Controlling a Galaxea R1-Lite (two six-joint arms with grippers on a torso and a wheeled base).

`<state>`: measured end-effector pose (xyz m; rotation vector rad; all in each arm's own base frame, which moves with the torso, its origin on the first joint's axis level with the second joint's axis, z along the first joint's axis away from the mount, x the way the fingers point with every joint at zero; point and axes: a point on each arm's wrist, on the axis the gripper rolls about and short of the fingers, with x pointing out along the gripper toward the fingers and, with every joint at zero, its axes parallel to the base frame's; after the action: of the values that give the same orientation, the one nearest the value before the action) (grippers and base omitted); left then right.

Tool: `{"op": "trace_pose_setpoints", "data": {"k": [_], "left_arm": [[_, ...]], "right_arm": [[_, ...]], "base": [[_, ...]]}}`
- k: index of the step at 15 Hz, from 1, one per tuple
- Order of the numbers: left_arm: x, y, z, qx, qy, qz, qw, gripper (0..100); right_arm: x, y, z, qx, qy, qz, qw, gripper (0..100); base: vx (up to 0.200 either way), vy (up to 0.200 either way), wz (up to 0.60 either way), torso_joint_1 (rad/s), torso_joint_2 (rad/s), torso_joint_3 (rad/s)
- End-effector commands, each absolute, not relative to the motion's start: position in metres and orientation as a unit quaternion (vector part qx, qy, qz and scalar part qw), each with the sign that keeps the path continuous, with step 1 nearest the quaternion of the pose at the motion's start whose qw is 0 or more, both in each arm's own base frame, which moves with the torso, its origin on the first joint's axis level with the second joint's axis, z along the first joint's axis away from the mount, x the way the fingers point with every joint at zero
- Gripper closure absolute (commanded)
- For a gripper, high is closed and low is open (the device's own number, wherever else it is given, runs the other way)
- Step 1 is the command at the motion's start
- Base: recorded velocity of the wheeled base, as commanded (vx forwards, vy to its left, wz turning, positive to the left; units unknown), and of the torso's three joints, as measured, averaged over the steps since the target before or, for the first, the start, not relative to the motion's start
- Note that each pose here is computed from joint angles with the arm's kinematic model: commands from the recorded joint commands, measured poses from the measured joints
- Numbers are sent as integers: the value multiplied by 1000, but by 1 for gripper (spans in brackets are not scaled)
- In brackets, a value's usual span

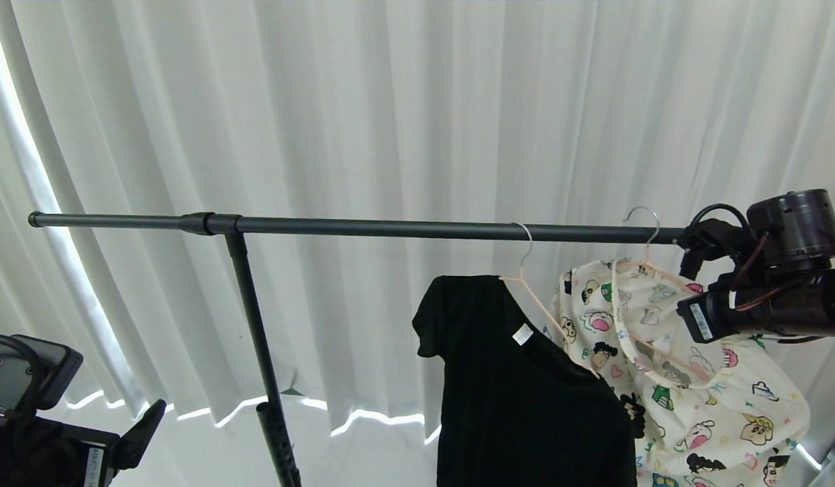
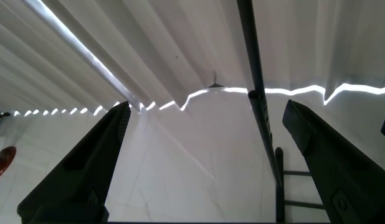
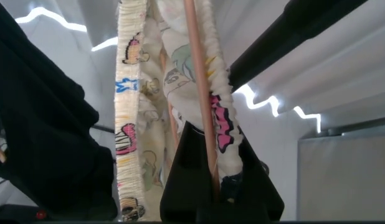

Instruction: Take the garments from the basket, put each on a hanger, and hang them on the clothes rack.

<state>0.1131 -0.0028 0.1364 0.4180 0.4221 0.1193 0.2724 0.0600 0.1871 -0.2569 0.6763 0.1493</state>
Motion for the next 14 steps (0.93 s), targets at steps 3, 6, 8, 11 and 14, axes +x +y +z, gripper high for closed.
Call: {"op": "trace_pose_setpoints", "data": {"k": [3, 6, 8, 11, 14], "left_arm": [[111, -4, 136, 207, 205, 56, 955, 0], [111, -7, 136, 209, 203, 43, 956, 0], [111, -8, 135, 211, 204, 35, 955, 0], [110, -9, 135, 211, 201, 33, 956, 0], [110, -8, 134, 209, 204, 38, 956, 0]], "right_arm": [[283, 63, 172, -132, 353, 68, 924, 100], [285, 64, 173, -132, 352, 68, 924, 100], [283, 63, 174, -132, 352, 67, 924, 100], [270, 60, 191, -128, 327, 65, 934, 0], [231, 51, 225, -123, 295, 63, 945, 0]], "base": [[0, 0, 0, 0, 0, 0], [0, 0, 0, 0, 0, 0], [0, 0, 0, 0, 0, 0], [0, 0, 0, 0, 0, 0], [0, 0, 0, 0, 0, 0]]}}
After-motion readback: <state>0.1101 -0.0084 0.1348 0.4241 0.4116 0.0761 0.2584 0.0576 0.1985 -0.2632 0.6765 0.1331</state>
